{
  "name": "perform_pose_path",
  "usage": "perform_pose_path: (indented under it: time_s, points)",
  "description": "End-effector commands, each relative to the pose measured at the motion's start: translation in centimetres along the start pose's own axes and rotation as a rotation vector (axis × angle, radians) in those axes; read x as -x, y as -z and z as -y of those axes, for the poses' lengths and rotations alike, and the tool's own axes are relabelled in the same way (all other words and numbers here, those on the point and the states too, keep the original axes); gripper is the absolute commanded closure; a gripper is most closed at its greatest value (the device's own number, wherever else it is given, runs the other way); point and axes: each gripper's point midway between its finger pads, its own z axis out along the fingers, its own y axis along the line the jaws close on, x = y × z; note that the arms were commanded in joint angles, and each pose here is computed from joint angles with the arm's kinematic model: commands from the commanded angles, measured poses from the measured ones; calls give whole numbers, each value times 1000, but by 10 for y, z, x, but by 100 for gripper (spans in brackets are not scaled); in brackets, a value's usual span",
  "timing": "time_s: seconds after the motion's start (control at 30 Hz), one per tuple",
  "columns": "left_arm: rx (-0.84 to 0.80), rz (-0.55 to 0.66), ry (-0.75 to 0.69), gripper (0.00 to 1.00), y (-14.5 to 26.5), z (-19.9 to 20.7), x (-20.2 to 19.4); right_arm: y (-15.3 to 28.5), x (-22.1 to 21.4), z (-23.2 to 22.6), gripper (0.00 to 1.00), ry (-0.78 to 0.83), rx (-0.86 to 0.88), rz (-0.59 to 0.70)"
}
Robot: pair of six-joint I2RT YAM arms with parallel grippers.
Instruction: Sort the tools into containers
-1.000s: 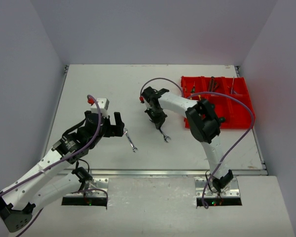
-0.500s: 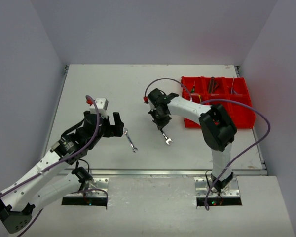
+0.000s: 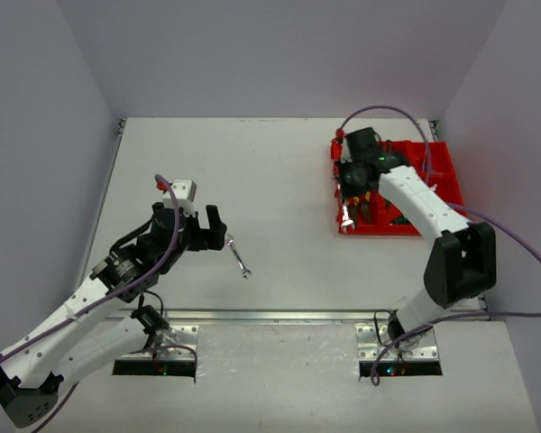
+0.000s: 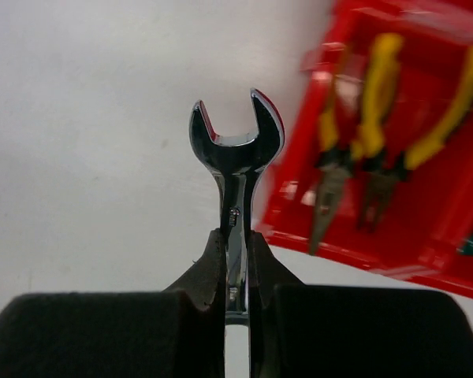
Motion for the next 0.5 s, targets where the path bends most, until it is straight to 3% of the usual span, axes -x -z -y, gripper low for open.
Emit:
perform_pose_path:
  time_s: [0.0,0.07,0.27,0.47]
  points:
    - [-43,53,17,0,2,7,13,47,33,89,100,-182,-150,156]
    - [-62,64,18,0,5,10,15,60,37,145,100,-313,-227,186]
    - [-81,93,32,0,13,10,20,77,42,231,100,-567,-363,323]
    - [-97,134,47,0,22,9,26,99,46,287,100,-629,-554,373]
